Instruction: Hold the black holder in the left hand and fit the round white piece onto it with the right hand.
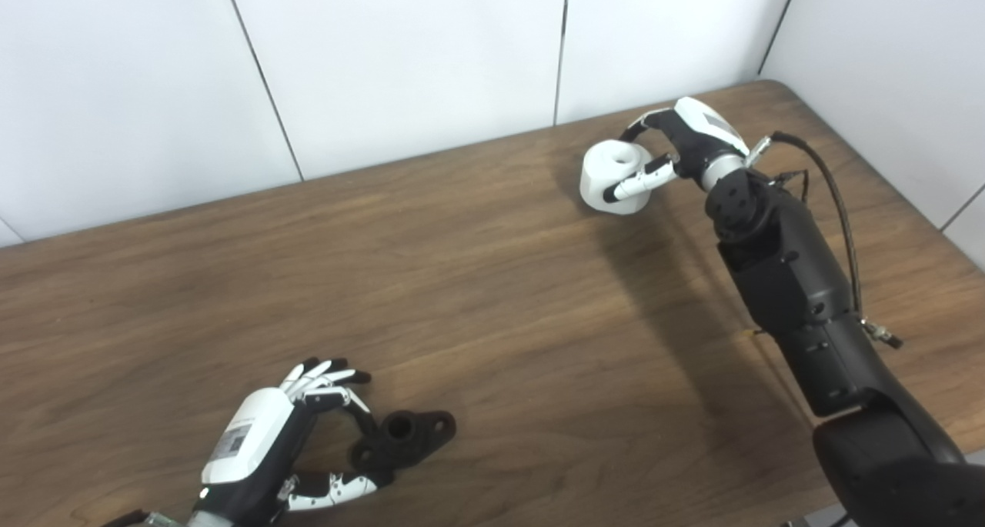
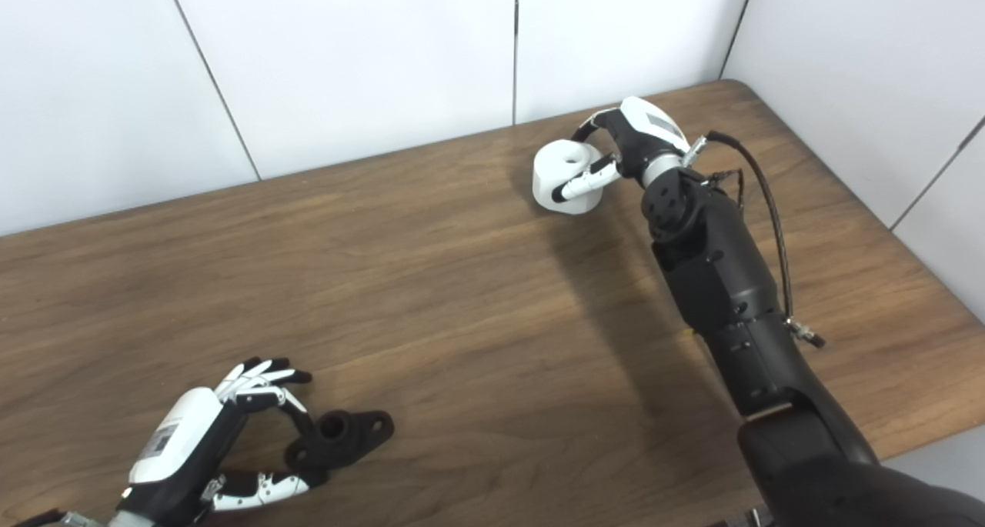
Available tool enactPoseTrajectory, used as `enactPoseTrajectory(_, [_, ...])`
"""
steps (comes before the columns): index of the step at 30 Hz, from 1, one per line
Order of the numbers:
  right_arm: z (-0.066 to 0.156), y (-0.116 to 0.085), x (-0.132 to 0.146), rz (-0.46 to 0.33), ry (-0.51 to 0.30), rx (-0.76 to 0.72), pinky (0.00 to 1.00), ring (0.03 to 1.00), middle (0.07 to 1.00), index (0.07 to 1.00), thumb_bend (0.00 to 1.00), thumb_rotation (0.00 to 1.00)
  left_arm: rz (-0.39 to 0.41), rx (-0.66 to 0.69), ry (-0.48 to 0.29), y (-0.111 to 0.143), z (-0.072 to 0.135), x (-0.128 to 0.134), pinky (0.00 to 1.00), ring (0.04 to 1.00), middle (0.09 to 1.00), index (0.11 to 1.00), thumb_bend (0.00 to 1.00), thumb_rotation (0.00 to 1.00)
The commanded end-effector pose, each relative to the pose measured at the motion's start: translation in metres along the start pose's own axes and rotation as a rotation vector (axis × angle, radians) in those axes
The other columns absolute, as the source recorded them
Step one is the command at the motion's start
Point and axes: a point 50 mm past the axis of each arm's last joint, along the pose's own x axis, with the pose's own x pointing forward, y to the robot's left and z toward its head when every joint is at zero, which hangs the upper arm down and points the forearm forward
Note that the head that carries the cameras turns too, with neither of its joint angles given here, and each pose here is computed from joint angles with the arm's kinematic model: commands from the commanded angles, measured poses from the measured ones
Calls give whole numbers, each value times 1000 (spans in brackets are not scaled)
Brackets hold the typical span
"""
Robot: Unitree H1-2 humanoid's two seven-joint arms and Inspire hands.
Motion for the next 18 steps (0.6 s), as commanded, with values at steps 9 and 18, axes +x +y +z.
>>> enactPoseTrajectory(9, [11,-28,2,-72,-37,-22,901,972,905,690,860,272,-67,12,48,-8,-10,-13,962,895,806,485,523,57])
enactPoseTrajectory(18, [10,-28,3,-66,-34,-29,900,975,907,688,853,270,-65,19,46,-8,-9,-14,964,893,804,485,523,58])
